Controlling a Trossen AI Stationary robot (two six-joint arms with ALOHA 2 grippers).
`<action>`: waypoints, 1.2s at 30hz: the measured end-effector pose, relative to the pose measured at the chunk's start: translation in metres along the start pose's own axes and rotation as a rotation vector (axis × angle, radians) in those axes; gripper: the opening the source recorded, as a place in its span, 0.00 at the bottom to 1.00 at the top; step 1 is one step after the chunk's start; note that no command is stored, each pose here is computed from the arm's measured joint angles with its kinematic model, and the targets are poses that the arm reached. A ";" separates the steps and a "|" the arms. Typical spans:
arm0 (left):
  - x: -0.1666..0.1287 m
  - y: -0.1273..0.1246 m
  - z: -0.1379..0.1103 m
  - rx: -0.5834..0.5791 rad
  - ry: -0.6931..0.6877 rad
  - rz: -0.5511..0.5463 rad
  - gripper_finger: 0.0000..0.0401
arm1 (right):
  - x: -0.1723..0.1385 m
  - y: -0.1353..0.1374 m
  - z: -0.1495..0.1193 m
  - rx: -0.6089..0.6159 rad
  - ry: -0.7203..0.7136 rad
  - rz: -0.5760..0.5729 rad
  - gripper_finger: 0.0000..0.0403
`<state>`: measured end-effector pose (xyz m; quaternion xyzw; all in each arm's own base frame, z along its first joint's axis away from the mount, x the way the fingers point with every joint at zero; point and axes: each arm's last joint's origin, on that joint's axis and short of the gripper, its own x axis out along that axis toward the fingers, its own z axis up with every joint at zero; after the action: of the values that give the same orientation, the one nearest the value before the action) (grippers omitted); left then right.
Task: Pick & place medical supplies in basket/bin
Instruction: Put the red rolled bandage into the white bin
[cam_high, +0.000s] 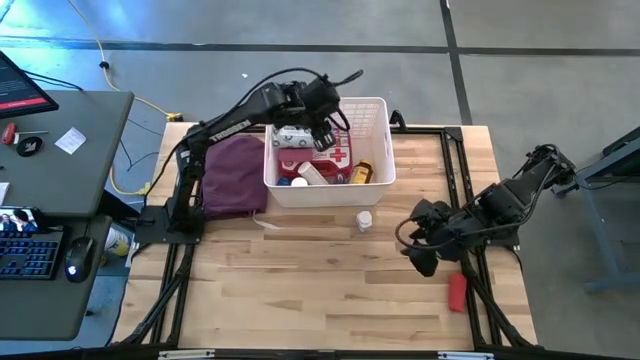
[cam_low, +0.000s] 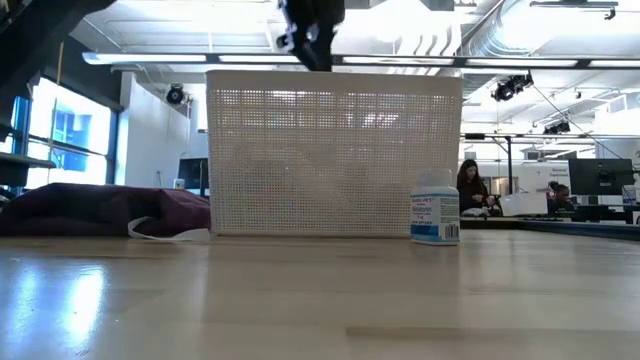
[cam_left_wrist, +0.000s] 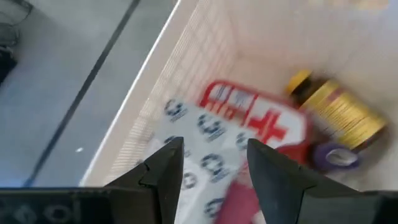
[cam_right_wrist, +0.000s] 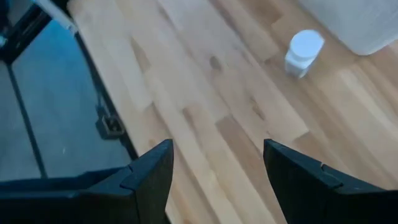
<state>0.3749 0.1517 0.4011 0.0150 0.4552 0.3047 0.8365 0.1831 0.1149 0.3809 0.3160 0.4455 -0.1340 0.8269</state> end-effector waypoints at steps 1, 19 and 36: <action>-0.007 -0.006 0.000 -0.021 -0.027 -0.012 0.52 | -0.001 0.001 -0.002 -0.011 0.008 0.005 0.59; -0.115 -0.144 -0.027 -0.230 -0.017 -0.551 0.52 | 0.028 0.017 -0.038 -0.547 0.296 -0.067 0.59; -0.208 -0.240 -0.088 -0.455 -0.112 -0.591 0.52 | 0.084 0.008 -0.099 -1.082 0.834 0.139 0.59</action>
<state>0.3430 -0.1746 0.4338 -0.2866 0.3143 0.1422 0.8938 0.1699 0.1897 0.2751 -0.0884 0.7094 0.2937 0.6346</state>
